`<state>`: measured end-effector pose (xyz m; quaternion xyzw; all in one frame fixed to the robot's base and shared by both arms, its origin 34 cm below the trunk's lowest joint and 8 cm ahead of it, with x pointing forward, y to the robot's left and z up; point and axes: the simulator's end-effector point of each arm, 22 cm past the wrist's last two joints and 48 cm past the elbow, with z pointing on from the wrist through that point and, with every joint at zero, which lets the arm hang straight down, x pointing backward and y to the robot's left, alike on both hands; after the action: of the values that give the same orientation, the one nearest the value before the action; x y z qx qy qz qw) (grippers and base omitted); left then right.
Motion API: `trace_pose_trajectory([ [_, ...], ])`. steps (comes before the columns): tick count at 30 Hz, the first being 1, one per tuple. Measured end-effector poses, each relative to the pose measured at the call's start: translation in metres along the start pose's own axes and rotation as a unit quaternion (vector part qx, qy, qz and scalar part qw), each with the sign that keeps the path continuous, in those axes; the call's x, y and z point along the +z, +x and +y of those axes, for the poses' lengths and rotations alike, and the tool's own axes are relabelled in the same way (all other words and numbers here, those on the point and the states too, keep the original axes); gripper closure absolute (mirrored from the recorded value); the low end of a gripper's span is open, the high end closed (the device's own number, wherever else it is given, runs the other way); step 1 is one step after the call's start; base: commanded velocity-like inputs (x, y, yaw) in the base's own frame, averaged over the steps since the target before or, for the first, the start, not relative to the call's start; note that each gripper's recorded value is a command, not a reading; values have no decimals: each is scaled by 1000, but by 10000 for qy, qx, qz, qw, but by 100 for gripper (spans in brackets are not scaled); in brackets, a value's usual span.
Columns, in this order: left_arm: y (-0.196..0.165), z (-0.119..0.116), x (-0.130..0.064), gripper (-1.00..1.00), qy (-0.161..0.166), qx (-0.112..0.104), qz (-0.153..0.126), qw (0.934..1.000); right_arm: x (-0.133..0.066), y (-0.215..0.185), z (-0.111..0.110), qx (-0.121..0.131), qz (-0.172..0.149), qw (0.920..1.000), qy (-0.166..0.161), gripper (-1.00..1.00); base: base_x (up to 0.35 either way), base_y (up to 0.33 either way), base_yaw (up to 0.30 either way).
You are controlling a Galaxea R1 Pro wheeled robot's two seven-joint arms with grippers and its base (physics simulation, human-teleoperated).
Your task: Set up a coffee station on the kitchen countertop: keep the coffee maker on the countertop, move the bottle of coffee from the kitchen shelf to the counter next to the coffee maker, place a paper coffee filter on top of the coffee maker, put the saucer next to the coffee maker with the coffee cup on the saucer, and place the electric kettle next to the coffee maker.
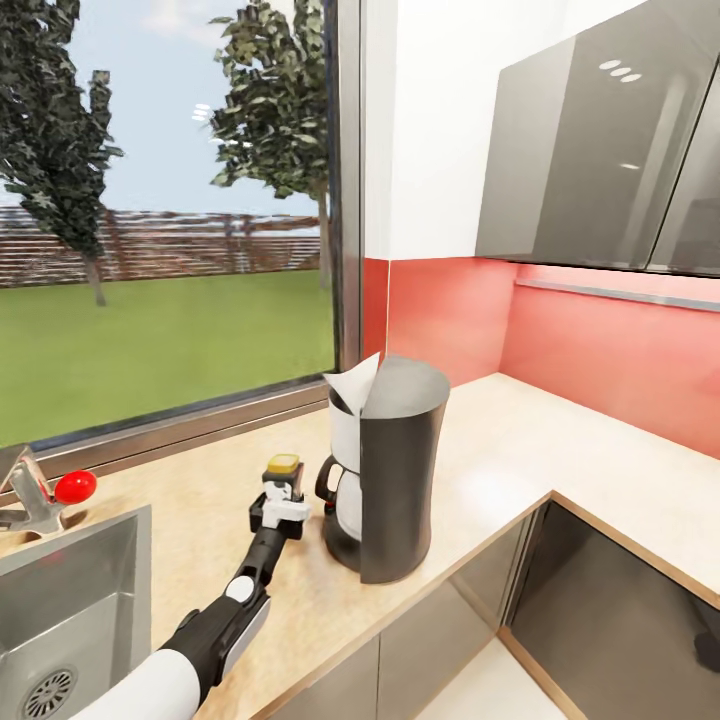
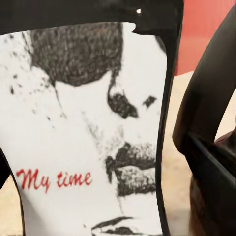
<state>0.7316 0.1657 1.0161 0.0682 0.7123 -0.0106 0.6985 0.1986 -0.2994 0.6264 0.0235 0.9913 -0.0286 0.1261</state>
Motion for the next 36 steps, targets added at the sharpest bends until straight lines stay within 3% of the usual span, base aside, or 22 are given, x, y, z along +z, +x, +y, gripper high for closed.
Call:
trace_pose_trajectory([
  [20, -2, 3, 0, -100, -75, 3, -30, 10000, 0, 0, 0, 0, 0, 10000, -1, -100, -1, 0, 0],
  [26, -14, 4, 0, -100, -80, -60, -318, 9994, 0, 0, 0, 0, 3, 10000, 0, -100, -244, 0, 0],
  [36, -16, 3, -1, -100, -76, -63, -366, 9993, 0, 0, 0, 0, 0, 10000, 1, -100, -22, 0, 0],
])
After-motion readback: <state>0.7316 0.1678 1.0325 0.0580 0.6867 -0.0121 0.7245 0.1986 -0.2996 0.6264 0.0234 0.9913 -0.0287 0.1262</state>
